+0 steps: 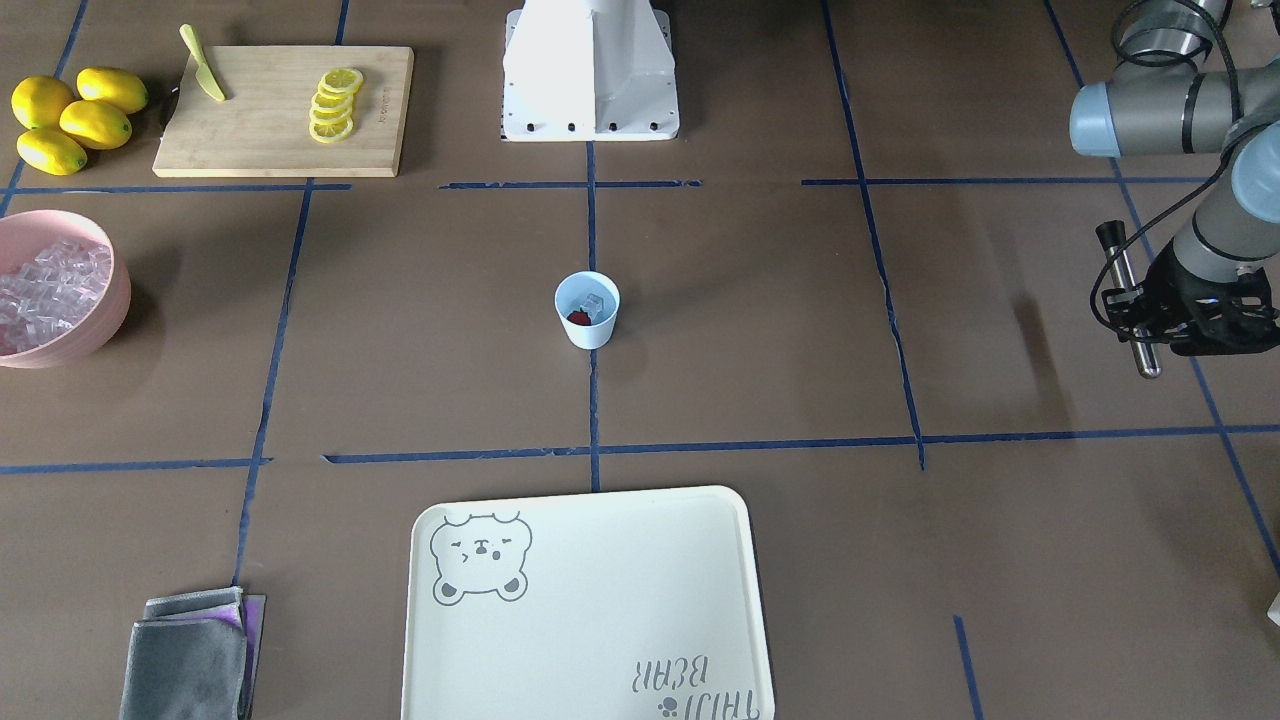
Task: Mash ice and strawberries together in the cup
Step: 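Lift the muddler out and carry it back toward the table edge, then lower the muddler onto the table and open the left gripper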
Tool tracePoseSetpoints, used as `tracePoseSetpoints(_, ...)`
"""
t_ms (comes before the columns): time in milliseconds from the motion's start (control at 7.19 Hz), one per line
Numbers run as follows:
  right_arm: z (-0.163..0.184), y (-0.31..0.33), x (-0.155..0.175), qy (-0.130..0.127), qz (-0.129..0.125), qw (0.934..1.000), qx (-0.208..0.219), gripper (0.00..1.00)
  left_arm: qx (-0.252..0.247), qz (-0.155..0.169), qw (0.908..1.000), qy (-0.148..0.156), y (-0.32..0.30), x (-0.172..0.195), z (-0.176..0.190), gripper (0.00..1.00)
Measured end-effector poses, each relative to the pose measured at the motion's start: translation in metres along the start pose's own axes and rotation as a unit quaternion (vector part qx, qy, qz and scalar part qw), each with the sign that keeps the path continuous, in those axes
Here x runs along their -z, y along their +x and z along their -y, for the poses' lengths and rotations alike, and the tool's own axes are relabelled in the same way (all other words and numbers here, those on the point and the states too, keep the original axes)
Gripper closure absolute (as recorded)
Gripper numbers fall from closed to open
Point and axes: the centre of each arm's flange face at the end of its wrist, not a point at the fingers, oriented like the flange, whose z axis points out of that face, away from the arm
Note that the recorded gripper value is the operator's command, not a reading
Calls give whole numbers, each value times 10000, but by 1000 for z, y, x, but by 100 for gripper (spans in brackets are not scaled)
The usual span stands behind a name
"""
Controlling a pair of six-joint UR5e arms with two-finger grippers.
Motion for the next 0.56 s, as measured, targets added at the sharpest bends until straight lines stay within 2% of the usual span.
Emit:
tracePoseSetpoints(139, 0, -1, 1, 11, -2, 10000, 6, 0, -54, -48, 9999, 76, -14, -26, -1, 98)
tracePoseSetpoints(278, 1, -1, 2, 22, -1, 10000, 9, 0, -89, -78, 9999, 121, -25, -46, -2, 90)
tracePoseSetpoints(417, 1, -2, 3, 31, 0, 10000, 14, 0, -99, -85, 9998, 129, -32, -57, -4, 1)
tracePoseSetpoints(556, 1, -3, 4, 43, 0, 10000, 24, 0, -101, -82, 9998, 130, -36, -61, -5, 0)
